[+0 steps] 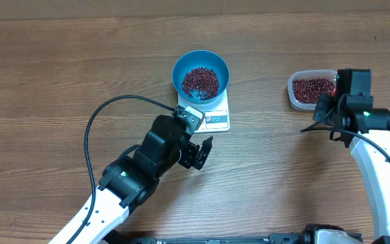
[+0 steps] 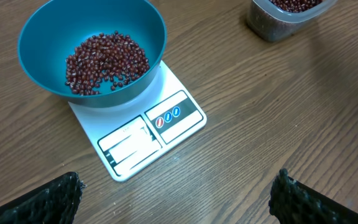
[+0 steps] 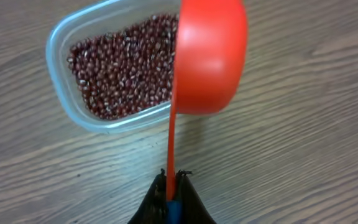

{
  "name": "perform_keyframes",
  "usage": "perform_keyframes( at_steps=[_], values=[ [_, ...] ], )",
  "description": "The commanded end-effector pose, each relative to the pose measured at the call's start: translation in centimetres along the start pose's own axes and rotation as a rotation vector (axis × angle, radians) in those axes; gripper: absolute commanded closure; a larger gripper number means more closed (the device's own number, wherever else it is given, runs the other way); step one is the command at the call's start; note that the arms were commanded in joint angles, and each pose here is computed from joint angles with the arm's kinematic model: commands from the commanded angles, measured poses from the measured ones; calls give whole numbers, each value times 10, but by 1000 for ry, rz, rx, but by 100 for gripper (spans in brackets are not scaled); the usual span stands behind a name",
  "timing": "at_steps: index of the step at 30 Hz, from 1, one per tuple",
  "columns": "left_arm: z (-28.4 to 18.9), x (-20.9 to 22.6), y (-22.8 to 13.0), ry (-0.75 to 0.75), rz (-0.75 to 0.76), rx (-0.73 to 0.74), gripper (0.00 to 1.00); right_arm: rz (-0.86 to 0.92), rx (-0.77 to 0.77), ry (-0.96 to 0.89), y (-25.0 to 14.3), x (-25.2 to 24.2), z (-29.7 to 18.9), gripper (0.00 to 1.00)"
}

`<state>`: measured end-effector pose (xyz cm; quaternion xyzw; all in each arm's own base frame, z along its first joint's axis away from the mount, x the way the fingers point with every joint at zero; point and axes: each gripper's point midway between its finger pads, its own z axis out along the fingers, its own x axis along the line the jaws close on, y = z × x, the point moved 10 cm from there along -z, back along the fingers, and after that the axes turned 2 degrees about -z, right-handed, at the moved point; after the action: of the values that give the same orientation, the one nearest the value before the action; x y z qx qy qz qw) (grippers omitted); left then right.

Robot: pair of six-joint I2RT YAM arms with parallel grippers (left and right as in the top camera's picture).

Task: Scoop item into bowl and weigh 150g on scale
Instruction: 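Move the empty scoop with the right gripper back to the bean container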

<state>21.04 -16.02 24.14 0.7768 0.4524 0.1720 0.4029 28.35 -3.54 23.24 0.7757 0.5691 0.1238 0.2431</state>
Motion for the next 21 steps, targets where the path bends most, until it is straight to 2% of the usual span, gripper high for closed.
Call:
perform_keyframes(
  at_steps=[1, 9, 11, 12, 16, 17, 21],
  values=[
    [-3, 0, 9, 0, 5, -26, 1, 16, 3, 61, -3, 3, 0, 96],
    [-3, 0, 9, -1, 4, -29, 0, -10, -9, 73, -1, 4, 0, 94],
    [-3, 0, 9, -1, 4, -29, 1, -10, -9, 73, -1, 4, 0, 84],
    [-3, 0, 9, -1, 4, -29, 0, -10, -9, 73, -1, 4, 0, 83],
    [-3, 0, 9, -1, 4, -29, 0, -10, -11, 73, -1, 4, 0, 83],
    [-3, 0, 9, -1, 4, -29, 0, -11, -11, 73, -1, 4, 0, 95],
    [-3, 0, 9, -1, 4, -29, 1, -12, -11, 73, -1, 4, 0, 96]
  ],
)
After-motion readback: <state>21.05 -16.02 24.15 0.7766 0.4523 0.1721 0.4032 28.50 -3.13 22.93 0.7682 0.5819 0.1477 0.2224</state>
